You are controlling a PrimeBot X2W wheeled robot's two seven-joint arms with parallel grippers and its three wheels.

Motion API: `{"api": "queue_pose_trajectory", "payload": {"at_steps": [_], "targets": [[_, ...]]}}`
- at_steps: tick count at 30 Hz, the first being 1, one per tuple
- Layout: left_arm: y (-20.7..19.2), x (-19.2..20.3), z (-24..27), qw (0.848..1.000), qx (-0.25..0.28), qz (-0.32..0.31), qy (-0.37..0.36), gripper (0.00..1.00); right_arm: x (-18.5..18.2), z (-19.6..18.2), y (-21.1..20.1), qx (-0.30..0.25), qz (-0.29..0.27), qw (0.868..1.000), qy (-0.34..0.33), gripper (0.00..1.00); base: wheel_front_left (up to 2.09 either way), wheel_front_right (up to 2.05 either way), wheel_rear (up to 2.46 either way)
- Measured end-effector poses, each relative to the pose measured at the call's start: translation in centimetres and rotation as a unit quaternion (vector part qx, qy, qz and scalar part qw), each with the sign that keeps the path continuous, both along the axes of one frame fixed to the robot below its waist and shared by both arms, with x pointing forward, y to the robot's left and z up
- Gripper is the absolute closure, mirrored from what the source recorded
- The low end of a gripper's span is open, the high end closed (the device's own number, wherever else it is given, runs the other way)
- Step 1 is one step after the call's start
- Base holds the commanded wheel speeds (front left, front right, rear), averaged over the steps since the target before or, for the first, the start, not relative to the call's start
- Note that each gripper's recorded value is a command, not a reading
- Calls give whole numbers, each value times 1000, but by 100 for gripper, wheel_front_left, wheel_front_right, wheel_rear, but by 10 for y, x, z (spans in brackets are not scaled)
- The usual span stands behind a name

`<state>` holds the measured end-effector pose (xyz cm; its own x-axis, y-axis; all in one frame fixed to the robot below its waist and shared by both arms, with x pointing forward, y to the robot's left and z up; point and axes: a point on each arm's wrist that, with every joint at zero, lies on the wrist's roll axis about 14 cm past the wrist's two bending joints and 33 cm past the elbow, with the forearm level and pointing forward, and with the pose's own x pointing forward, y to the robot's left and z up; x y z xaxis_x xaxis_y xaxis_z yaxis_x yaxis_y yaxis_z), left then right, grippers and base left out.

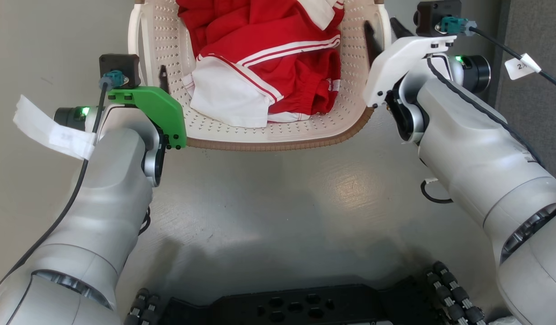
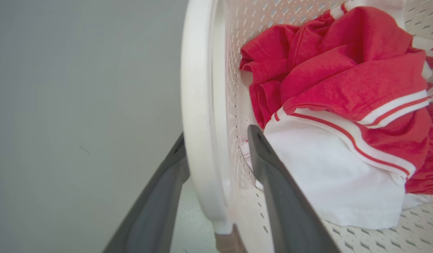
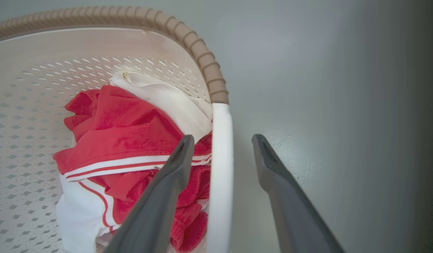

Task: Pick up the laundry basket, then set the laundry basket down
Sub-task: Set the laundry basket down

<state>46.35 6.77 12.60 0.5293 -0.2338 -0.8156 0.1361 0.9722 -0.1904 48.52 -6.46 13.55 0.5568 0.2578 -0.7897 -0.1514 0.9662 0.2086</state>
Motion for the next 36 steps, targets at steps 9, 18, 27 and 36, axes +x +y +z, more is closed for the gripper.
{"api": "queue_pose_trajectory", "payload": {"at_steps": [9, 18, 27, 36], "targets": [[4, 1, 3, 1000, 6, 4, -4, 0, 7, 6, 0, -3, 1, 1000, -11, 0, 0, 0, 0], [7, 12, 21, 1000, 8, 9, -29, 0, 17, 24, -7, -11, -5, 999, -33, 0, 0, 0, 0], [7, 38, 64, 996, -1, 26, -84, 0, 41, 69, -10, -6, -19, 996, -84, 0, 0, 0, 0], [1, 88, 148, 978, -47, 42, -200, 0, 80, 146, -11, 19, -32, 983, -180, 0, 0, 0, 0]]}}
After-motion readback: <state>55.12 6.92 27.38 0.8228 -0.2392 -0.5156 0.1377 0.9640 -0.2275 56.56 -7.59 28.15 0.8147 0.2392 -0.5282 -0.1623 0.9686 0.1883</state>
